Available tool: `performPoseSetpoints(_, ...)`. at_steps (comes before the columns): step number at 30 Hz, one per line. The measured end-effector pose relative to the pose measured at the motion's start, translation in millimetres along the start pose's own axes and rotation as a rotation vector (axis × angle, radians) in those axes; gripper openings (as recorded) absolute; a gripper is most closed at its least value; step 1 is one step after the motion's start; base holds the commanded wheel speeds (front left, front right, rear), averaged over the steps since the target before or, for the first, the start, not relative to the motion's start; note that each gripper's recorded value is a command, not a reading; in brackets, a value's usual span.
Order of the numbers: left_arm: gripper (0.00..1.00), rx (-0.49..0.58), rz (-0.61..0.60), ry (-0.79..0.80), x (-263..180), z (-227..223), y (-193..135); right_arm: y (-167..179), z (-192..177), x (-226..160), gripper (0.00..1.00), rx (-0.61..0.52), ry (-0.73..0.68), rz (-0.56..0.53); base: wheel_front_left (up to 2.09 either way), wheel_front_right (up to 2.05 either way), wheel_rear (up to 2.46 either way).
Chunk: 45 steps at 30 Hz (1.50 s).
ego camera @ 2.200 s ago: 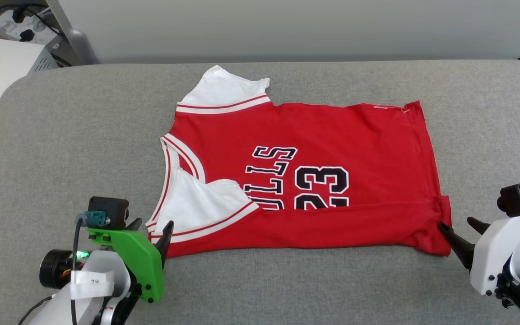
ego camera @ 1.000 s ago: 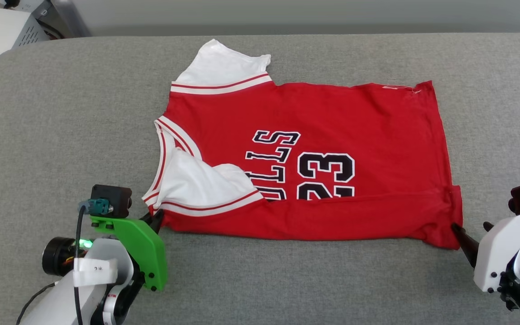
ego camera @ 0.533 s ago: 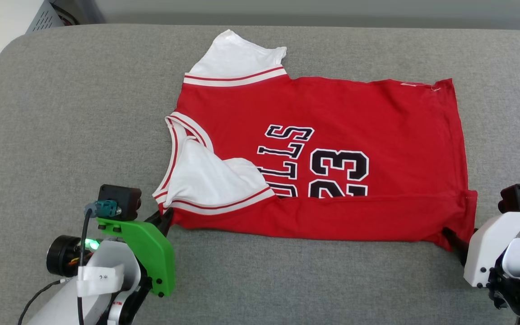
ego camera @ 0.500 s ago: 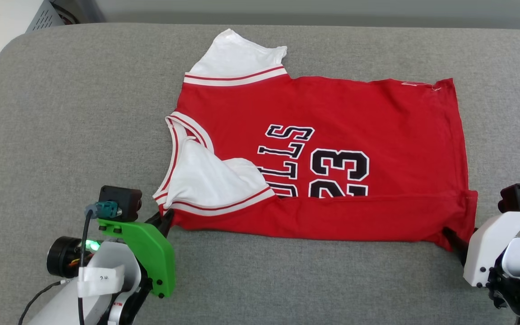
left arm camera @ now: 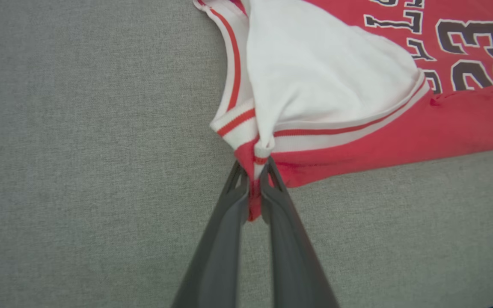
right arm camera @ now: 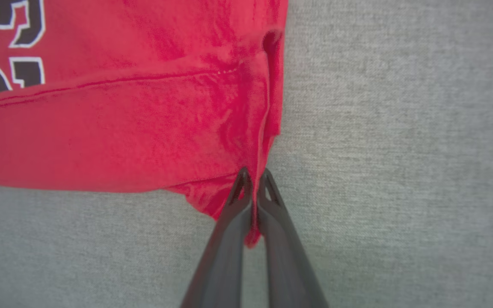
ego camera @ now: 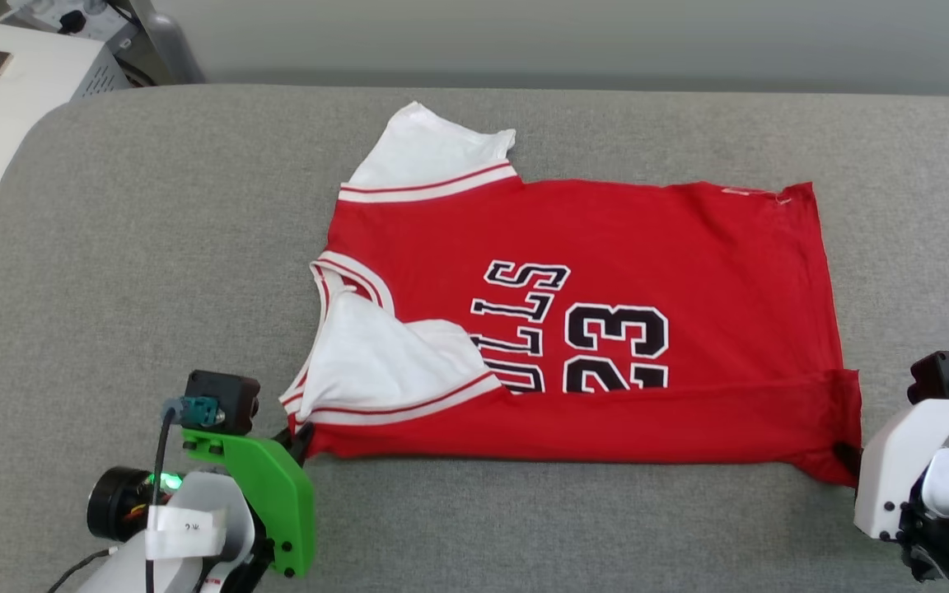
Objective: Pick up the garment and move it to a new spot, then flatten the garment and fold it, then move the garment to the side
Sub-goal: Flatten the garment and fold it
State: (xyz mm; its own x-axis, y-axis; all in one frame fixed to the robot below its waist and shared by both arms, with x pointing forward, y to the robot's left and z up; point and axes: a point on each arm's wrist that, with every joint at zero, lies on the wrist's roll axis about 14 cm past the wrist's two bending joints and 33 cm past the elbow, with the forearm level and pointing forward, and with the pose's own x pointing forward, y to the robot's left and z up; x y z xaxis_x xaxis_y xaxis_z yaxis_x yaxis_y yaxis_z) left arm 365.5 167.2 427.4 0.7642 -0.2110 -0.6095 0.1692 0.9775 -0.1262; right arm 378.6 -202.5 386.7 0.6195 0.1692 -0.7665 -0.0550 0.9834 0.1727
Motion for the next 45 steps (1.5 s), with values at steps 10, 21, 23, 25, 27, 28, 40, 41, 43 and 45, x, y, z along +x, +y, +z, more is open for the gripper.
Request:
performPoseSetpoints(10, 0.0, 0.008, -0.02, 0.057, -31, -32, -9, -18, -6, -45, 0.0, 0.002, -0.008, -0.026, 0.0, 0.0, 0.0)
performPoseSetpoints(21, 0.0, -0.034, -0.053, 0.173, -40, -76, -19, -29, -45, -67, 0.0, 0.05, 0.078, -0.06, 0.0, 0.0, 0.0)
performPoseSetpoints(23, 0.0, -0.034, -0.051, 0.198, -38, -83, -18, -27, -49, -66, 0.0, 0.062, 0.086, -0.057, 0.0, 0.0, 0.0)
performPoseSetpoints(25, 0.0, -0.04, -0.051, 0.218, -36, -90, -17, -26, -53, -64, 0.0, 0.074, 0.095, -0.053, 0.0, 0.0, 0.0)
performPoseSetpoints(27, 0.18, -0.049, -0.053, 0.234, -33, -96, -17, -26, -57, -62, 0.0, 0.079, 0.105, -0.055, 0.0, 0.0, 0.0)
performPoseSetpoints(28, 0.5, -0.05, -0.048, 0.234, -32, -98, -16, -26, -59, -61, 0.0, 0.082, 0.112, -0.055, 0.0, 0.0, 0.0)
performPoseSetpoints(40, 1.0, -0.065, -0.025, -0.065, -24, -36, -2, -15, -9, -65, 1.0, 0.084, -0.101, -0.02, 0.0, 0.0, 0.0)
performPoseSetpoints(41, 1.0, -0.059, -0.03, -0.119, -25, -23, -3, -12, 3, -69, 1.0, 0.068, -0.152, -0.015, 0.0, 0.0, 0.0)
performPoseSetpoints(43, 1.0, -0.06, -0.039, -0.213, -29, 0, -4, -7, 24, -76, 1.0, 0.038, -0.239, -0.004, 0.0, 0.0, 0.0)
performPoseSetpoints(45, 1.0, -0.042, -0.054, -0.365, -36, 35, -7, 3, 49, -87, 1.0, -0.022, -0.352, 0.015, 0.0, 0.0, 0.0)
